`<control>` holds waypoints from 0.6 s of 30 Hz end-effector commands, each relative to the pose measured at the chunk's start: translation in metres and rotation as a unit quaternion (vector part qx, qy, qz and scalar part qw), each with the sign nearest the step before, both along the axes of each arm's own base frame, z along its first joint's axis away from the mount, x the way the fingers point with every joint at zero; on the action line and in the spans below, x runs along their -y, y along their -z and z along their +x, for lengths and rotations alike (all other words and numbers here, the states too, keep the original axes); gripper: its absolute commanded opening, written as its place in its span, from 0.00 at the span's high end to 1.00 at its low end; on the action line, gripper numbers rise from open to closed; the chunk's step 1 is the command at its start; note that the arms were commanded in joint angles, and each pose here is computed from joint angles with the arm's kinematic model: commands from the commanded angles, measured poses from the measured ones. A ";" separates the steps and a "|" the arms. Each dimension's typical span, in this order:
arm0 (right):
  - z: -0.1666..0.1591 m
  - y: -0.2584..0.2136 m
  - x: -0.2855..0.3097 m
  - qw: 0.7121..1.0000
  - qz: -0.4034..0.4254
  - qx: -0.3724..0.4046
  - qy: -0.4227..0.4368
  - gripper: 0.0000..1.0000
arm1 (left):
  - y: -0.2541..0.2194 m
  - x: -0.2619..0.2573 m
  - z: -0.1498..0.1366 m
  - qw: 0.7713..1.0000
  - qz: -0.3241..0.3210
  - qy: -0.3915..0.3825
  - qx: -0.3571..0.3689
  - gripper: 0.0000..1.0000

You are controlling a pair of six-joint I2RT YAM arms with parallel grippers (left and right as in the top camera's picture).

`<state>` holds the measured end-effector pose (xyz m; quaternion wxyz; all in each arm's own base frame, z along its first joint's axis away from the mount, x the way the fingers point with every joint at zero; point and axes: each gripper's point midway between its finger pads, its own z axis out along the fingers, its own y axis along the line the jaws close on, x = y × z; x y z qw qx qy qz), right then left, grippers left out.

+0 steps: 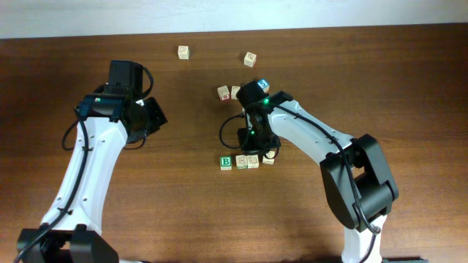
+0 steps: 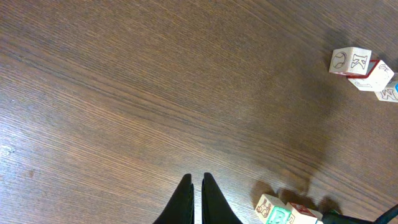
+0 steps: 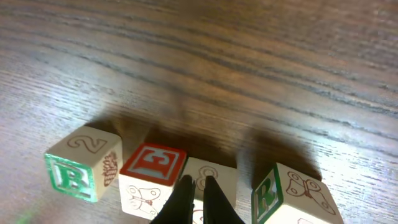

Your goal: Rotate 4 blocks

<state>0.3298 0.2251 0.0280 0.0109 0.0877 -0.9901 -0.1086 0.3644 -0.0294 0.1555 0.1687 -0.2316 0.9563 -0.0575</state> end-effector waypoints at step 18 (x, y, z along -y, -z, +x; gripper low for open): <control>0.005 0.012 0.050 0.996 -0.032 -0.039 0.070 0.93 | 0.004 0.011 -0.002 0.999 0.036 0.016 -0.001 0.95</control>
